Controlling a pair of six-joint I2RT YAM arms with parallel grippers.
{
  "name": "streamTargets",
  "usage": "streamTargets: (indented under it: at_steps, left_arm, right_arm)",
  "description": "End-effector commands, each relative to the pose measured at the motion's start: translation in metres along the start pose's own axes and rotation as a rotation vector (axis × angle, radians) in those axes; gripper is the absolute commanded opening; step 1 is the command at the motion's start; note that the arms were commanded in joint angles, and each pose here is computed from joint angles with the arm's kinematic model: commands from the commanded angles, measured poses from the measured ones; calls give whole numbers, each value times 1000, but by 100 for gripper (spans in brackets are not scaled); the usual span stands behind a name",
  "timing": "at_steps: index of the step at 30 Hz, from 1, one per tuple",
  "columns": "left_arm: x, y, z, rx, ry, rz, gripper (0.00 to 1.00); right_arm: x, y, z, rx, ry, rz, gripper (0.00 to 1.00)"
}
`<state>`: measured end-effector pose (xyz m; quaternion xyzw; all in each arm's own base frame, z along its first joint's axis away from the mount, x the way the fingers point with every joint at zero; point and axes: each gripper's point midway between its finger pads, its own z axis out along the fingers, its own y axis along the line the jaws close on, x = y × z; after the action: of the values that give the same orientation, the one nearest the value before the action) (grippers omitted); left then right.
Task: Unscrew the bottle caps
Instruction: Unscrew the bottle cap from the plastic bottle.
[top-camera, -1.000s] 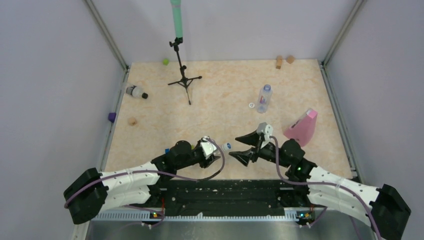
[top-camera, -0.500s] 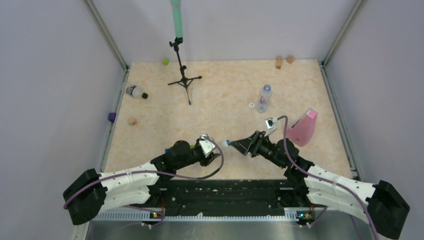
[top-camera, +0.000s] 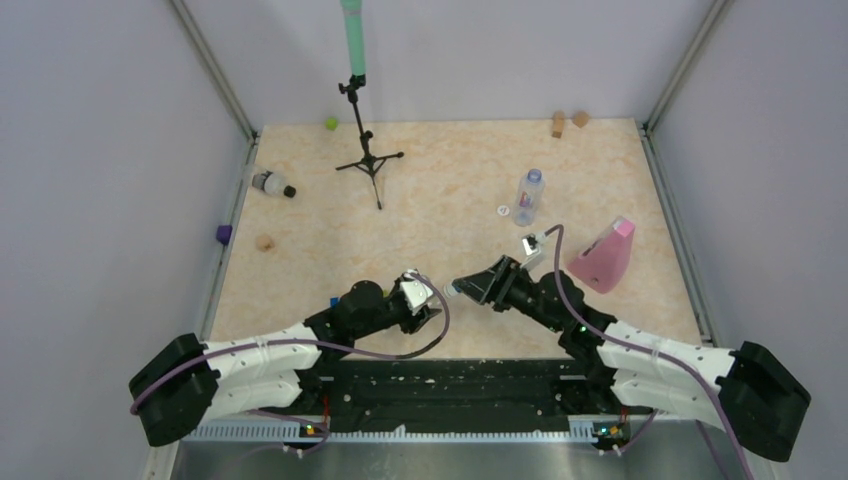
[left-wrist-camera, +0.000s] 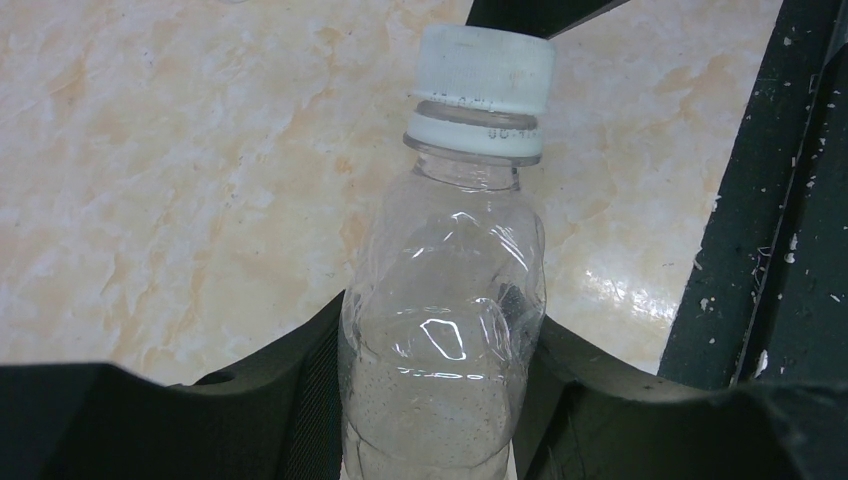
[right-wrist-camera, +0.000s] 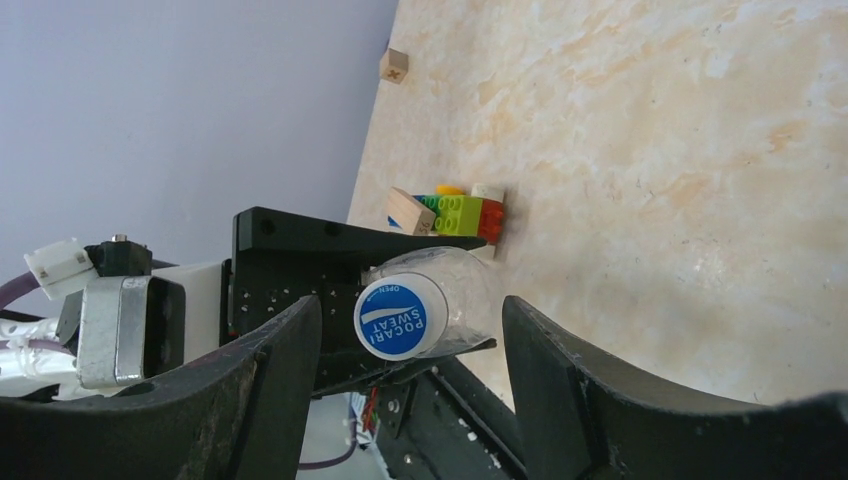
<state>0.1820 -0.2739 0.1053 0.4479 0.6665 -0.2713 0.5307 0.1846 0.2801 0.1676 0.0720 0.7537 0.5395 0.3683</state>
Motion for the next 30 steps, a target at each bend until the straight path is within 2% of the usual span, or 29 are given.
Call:
streamTargets:
  at_steps: [1, 7, 11, 12, 16, 19, 24, 26, 30]
  left_arm:
    - [-23, 5, 3, -15, -69, 5, 0]
    - [-21, 5, 3, -15, -67, 4, 0]
    - [-17, 5, 3, -18, -54, 4, 0]
    - [-16, 5, 3, -20, -52, 3, 0]
    - [-16, 6, 0, -26, -55, 3, 0]
    - [-17, 6, -2, -29, -66, 6, 0]
    - [-16, 6, -3, -33, -74, 8, 0]
    - [-16, 5, -4, -26, -81, 10, 0]
    - [-18, 3, -5, -20, -99, 14, 0]
  right_arm:
    - [-10, 35, 9, -72, -33, -1, 65]
    - [-3, 34, 16, -49, -16, -29, 59]
    - [4, 30, 21, -25, 2, -63, 48]
    - [5, 28, 23, -16, 5, -70, 39]
    - [10, 24, 26, -2, 34, -124, 16]
    - [16, 28, 26, -32, 76, -196, 14]
    - [27, 34, 20, -145, 137, -428, 12]
    - [29, 35, 19, -199, 126, -523, 1]
    - [27, 55, 10, -365, 59, -647, 0]
